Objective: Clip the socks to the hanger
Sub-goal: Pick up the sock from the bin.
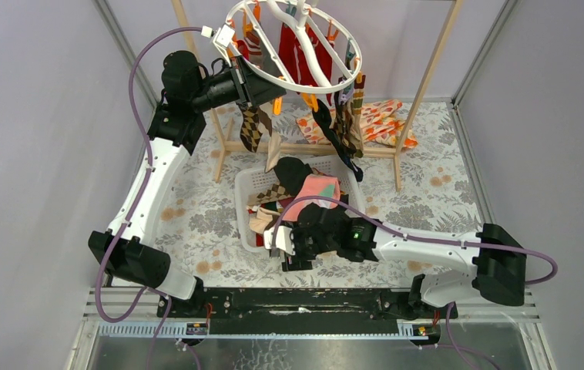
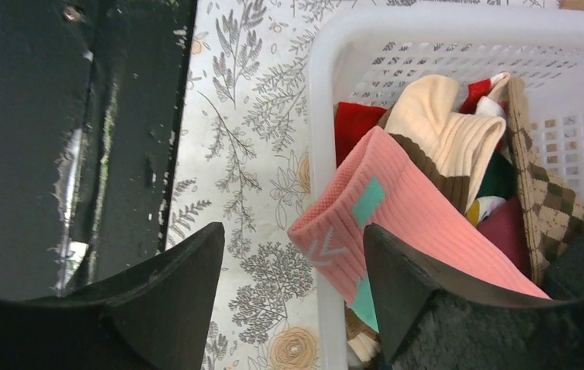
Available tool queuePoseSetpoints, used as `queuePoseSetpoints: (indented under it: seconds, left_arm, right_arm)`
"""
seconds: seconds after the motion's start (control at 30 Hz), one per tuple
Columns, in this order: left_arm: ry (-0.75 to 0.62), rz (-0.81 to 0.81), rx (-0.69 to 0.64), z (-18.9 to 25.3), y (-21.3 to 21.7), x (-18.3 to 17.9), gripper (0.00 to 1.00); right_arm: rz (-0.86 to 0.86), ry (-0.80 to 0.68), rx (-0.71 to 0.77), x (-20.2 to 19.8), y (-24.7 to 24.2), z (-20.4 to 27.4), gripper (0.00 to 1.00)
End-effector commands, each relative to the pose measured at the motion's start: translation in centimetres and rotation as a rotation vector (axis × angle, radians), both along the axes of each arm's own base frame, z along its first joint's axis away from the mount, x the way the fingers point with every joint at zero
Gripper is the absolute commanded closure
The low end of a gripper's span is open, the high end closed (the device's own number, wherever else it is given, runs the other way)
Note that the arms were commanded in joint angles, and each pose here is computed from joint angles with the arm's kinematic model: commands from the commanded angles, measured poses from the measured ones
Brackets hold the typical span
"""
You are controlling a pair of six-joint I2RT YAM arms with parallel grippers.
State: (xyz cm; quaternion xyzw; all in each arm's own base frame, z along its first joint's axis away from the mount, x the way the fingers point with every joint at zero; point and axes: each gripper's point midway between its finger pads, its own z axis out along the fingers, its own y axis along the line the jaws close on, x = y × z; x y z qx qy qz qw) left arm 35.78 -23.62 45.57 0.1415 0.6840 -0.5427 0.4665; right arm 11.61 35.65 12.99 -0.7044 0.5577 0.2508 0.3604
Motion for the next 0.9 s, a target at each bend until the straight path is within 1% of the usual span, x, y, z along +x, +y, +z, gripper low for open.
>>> queuePoseSetpoints:
  seconds: [0.0, 0.1, 0.57, 0.6, 0.7, 0.73, 0.8, 0.87]
  left_arm:
    - [-0.071, -0.019, -0.018, 2.3, 0.5, -1.4, 1.0]
    - [-0.07, -0.018, -0.019, 2.4, 0.6, -1.4, 1.0]
    - [-0.073, -0.008, -0.02, 2.7, 1.0, -1.2, 1.0]
    - [-0.075, -0.008, -0.02, 2.7, 1.0, -1.2, 1.0]
    - [-0.073, -0.007, -0.02, 2.8, 1.1, -1.2, 1.0]
    - [-0.075, -0.008, -0.02, 2.8, 1.1, -1.2, 1.0]
    - [-0.074, -0.008, -0.02, 2.8, 1.1, -1.3, 1.0]
    - [-0.074, -0.01, -0.019, 2.7, 1.1, -1.3, 1.0]
  right_arm:
    - [-0.001, -0.125, 0.023, 1.5, 1.2, 1.6, 0.28]
    - [0.003, -0.133, 0.009, 1.7, 1.4, 1.0, 0.32]
    - [-0.025, -0.201, 0.006, 2.7, 1.5, 0.7, 0.67]
    - [-0.028, -0.206, 0.004, 2.7, 1.5, 0.7, 0.73]
    - [-0.026, -0.213, -0.018, 2.9, 1.5, 0.3, 0.97]
    - [-0.032, -0.209, -0.023, 2.9, 1.5, 0.3, 1.0]
    - [-0.043, -0.199, -0.018, 2.9, 1.5, 0.7, 1.0]
    - [-0.06, -0.191, 0.02, 2.9, 1.8, 1.9, 1.0]
